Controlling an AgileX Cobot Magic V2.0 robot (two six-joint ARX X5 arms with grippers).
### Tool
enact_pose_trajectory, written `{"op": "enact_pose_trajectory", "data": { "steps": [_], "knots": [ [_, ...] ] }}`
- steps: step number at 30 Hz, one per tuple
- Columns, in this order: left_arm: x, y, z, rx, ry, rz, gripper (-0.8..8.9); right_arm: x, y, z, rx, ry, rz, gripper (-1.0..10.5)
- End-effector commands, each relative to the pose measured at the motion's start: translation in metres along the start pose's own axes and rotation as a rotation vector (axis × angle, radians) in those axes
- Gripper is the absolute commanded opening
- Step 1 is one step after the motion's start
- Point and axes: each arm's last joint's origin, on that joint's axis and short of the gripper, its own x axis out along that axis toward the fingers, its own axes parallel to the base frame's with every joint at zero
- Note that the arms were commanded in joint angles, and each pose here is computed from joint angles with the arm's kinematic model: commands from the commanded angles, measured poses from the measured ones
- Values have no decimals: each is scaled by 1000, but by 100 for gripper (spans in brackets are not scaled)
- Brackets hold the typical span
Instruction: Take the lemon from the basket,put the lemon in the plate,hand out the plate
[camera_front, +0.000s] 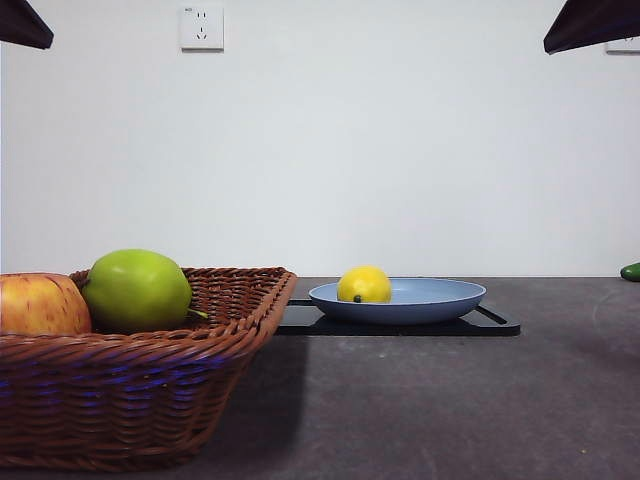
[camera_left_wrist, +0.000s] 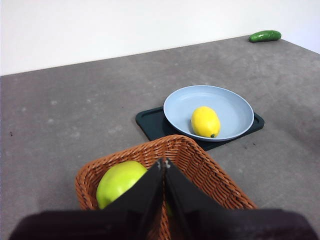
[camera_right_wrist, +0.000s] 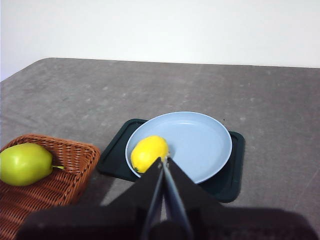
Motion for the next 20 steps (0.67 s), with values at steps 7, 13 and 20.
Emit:
{"op": "enact_pose_trajectory", "data": {
  "steps": [7, 13, 20],
  "knots": [
    [0, -1, 4, -7, -17, -4, 8, -2, 1, 6, 22, -27, 6, 11],
    [-28, 9, -5, 116, 18, 111, 8, -2, 1, 6, 22, -27, 7, 11],
    [-60, 27, -35, 28, -177, 350, 8, -2, 1, 6, 22, -28, 6, 11]
  ]
}}
